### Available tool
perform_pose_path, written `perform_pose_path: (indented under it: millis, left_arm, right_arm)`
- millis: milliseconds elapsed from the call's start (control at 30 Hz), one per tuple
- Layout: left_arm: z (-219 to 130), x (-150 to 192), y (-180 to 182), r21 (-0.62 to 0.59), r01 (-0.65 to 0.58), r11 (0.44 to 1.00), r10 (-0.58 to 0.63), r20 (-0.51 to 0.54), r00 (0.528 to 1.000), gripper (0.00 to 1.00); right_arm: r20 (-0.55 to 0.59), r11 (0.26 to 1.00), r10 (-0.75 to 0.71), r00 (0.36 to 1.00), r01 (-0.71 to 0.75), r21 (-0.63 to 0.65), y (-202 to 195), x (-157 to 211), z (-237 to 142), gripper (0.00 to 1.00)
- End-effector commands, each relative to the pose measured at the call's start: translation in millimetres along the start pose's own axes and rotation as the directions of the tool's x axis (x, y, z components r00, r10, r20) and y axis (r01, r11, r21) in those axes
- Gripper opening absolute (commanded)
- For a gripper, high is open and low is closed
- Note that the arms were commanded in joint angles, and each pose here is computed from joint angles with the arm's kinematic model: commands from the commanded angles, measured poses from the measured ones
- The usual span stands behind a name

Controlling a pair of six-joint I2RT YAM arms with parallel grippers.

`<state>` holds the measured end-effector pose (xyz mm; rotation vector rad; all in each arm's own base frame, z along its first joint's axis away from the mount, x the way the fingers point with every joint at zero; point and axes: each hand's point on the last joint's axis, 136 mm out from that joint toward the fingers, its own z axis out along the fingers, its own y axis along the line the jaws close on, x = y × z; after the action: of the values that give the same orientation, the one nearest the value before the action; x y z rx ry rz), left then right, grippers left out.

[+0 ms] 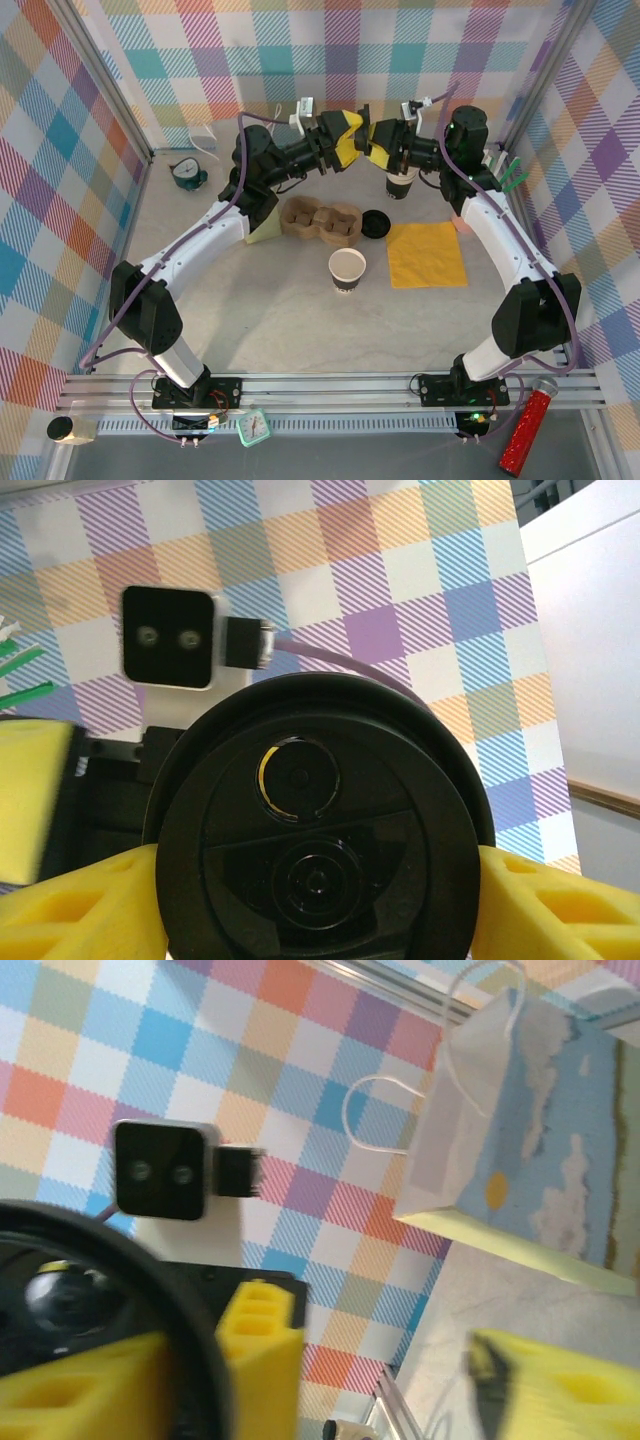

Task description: Pack the takeout coffee

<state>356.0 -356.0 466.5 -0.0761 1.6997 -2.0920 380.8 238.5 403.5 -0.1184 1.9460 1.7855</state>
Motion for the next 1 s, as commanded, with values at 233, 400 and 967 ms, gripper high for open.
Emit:
perform_pose_path:
  millis: [233,400,967]
  left_arm:
    - [-31,21,40,-0.325,-0.198,0.925,0.187,-0.065,0.980,0.69]
    - [-65,37,82,-0.571,-0.308,0.761,0.260,-0.166,0.951,0.69]
    - [-120,120,185,-0.698,-0.705,0.129,0.238,-0.668,0.705,0.71]
  right_arm:
    - [0.147,0.974,-0.041,0.988,0.006,0.225,-26,3,-63,0.99]
    - [0.164,0.916,-0.098,0.982,0.024,0.401,-43,18,-87,0.99]
    - [0.056,0.802,-0.097,0.994,0.044,0.596,-82,86,-122,0.99]
